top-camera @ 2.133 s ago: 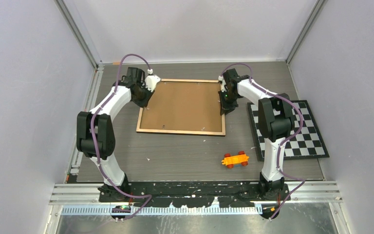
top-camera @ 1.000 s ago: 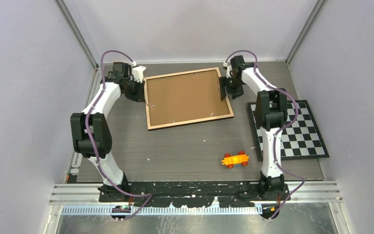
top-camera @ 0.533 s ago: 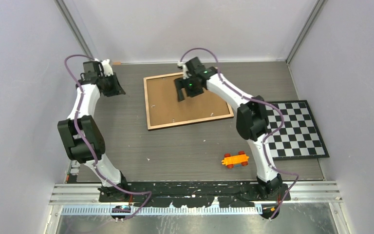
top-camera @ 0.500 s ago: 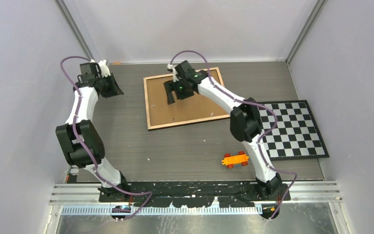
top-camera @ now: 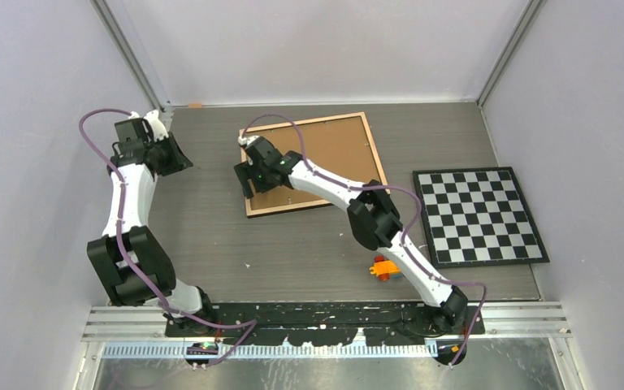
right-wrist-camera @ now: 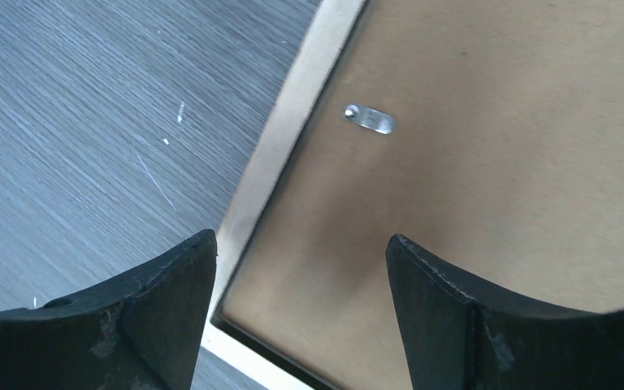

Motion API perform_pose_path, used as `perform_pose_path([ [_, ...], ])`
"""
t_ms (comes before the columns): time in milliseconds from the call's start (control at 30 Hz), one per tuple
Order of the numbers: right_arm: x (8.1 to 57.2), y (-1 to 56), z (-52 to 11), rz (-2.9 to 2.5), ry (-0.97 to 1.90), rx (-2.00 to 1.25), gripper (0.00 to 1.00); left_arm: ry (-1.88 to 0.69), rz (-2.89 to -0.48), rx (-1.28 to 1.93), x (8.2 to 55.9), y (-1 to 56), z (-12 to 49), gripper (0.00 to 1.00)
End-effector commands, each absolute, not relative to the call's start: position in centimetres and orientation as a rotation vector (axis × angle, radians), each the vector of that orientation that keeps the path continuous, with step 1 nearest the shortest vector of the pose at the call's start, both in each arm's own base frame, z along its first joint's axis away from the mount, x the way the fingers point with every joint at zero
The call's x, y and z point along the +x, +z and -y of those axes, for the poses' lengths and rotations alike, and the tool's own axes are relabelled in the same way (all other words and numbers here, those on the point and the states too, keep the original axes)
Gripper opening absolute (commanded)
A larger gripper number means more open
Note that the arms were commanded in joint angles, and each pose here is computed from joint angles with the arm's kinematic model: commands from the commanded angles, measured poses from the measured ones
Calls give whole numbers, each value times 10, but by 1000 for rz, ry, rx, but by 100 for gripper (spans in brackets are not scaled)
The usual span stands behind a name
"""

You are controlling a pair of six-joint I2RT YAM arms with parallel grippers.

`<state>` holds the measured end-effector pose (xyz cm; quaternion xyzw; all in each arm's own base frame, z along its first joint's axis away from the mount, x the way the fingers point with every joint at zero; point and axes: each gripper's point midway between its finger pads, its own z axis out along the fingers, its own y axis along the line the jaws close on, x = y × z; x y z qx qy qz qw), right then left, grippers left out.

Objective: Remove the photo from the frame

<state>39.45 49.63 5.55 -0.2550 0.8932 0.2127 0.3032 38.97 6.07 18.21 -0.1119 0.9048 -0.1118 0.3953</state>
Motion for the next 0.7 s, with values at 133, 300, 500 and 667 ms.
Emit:
perform_pose_path([
  [133,400,80,-541,-2168,567,-620,75,-315,-2228,-259,396,197,-61,0],
  [300,385,54,-542,-2174,509,-723,66,-321,-2216,-241,400,199,-61,0],
  [500,331,2,-519,-2272,431,-1062,40,-336,-2214,-225,407,199,-61,0],
  [667,287,-9,-485,-2293,448,-1377,10,-350,-2218,-220,411,194,-61,0],
])
